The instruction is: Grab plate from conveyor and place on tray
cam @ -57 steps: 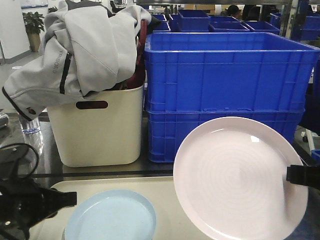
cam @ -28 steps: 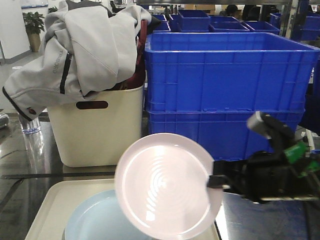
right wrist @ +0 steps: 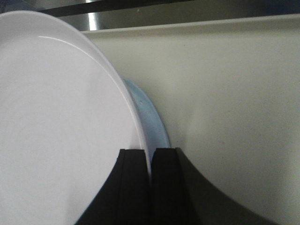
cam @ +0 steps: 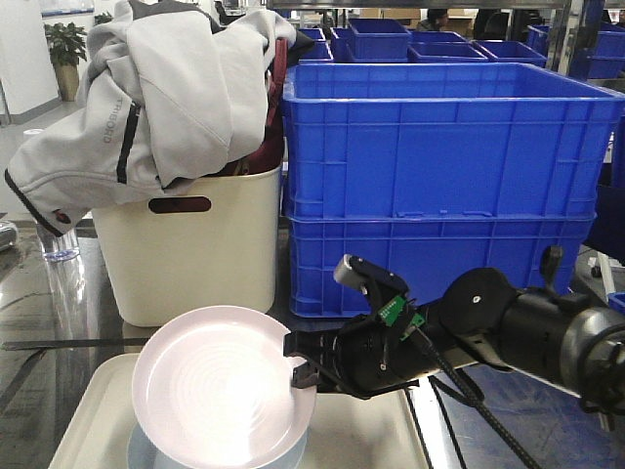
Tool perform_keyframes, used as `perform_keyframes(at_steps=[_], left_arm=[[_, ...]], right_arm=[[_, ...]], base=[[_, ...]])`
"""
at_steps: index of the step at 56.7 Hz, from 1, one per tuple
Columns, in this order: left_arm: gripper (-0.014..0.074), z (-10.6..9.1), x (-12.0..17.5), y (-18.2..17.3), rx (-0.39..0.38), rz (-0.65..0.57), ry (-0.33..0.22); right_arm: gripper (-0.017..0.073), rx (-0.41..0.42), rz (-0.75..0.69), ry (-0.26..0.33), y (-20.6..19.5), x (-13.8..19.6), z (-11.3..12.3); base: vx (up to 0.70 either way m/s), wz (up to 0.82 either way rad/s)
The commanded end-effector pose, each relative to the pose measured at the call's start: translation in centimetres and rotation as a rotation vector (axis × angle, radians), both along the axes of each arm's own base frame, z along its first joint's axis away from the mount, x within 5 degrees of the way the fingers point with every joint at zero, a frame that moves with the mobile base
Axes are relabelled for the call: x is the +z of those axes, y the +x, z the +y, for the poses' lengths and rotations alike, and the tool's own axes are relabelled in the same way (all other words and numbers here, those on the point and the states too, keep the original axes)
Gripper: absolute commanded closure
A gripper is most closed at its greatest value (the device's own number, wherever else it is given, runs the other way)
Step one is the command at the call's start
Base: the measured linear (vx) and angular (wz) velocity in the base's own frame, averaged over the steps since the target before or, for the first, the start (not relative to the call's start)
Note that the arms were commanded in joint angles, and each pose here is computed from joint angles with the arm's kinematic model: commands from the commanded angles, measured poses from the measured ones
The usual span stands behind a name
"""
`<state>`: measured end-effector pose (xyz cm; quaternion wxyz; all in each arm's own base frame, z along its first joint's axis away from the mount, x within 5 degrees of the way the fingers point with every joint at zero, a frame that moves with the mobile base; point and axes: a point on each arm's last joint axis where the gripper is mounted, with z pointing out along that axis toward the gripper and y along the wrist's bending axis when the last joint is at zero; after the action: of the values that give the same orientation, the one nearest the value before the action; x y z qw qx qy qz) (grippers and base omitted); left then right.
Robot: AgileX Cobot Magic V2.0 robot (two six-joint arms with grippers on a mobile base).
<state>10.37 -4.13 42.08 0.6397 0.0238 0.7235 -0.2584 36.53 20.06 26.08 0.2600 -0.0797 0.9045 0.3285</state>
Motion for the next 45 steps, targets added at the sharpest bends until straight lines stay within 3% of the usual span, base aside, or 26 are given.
perform_keyframes(at_steps=[1,11,27,28,33,37,42,45], left_arm=[[0.0594,0.2,1.5,-0.2,0.019,-0.072,-0.054],[0.0594,0.2,1.5,-0.2,0.018,-0.072,-0.054],[0.0594,0.2,1.5,-0.2,0.019,-0.073,-0.052],[0.0594,0.2,1.5,-0.2,0.022,-0.075,-0.042],[0.0594,0.3,1.2,-0.1,0.028,-0.068,0.006],[0.0594,0.4,0.9,-0.1,0.037,-0.052,0.075],[0.0594,0.6,0.1,-0.1,0.049,-0.005,0.185],[0.0594,0.9,-0.4,-0.1,0.068,0.039,0.232]], right_arm=[[0.0550,-0.021,-0.088,0.053,0.1,3.0,0.0],[0.0428,0.005,-0.085,0.038,0.1,2.6,0.1],[0.0085,0.010,-0.094,0.037,0.0,2.8,0.0],[0.0057,0.045,-0.145,0.021,-0.3,3.8,-0.2],[0.0076,0.111,-0.252,-0.009,-1.3,6.4,-0.5],[0.0145,0.143,-0.339,-0.055,-2.8,9.1,-1.4],[0.0323,0.158,-0.443,-0.162,-5.4,12.5,-3.2],[0.0507,0.145,-0.489,-0.248,-7.3,14.5,-4.8]], base=[[0.00,0.00],[0.00,0.00],[0.00,0.00],[0.00,0.00],[0.00,0.00],[0.00,0.00],[0.00,0.00],[0.00,0.00]])
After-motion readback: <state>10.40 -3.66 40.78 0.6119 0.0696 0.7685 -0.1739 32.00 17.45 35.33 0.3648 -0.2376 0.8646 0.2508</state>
